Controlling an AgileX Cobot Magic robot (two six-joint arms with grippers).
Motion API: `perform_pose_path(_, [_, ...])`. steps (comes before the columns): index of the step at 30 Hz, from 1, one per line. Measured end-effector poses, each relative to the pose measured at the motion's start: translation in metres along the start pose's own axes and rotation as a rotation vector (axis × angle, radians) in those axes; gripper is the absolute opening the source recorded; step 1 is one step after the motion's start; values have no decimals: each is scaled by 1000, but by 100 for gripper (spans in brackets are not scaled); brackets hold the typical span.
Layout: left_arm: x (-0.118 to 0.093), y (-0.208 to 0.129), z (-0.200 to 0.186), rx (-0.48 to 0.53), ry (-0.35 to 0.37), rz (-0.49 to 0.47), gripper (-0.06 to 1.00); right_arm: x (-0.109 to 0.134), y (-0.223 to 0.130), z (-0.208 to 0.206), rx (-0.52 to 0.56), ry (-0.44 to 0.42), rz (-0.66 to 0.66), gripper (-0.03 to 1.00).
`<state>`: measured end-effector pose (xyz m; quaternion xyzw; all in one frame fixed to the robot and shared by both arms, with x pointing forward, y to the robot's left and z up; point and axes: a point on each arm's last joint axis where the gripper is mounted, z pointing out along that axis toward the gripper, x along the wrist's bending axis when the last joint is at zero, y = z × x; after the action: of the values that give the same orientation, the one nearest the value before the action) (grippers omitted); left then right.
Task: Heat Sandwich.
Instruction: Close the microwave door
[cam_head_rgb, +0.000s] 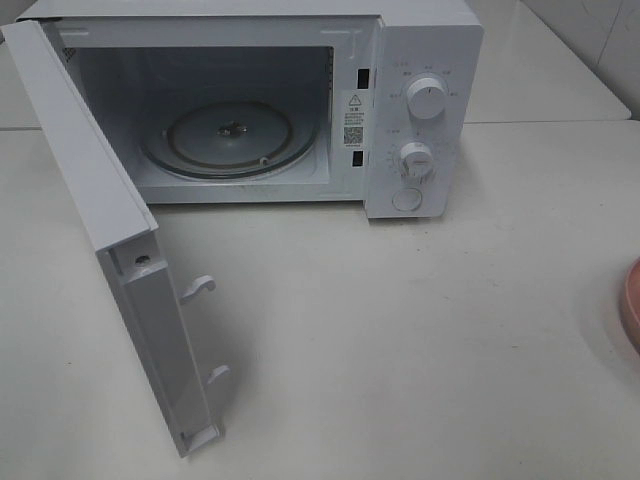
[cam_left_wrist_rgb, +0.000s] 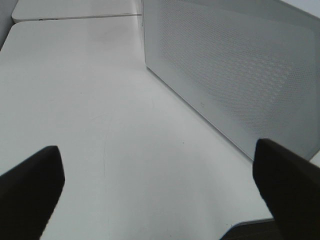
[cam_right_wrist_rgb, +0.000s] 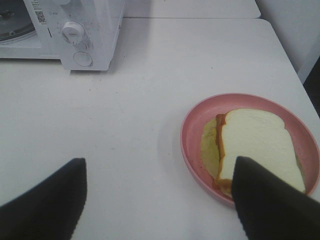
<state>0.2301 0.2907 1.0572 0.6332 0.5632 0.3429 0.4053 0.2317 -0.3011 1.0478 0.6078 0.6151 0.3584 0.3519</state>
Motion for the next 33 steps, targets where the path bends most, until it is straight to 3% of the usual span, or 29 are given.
perform_pose_path(33, [0,0,0,0,0,0,97,0,0,0,-2,1,0,77])
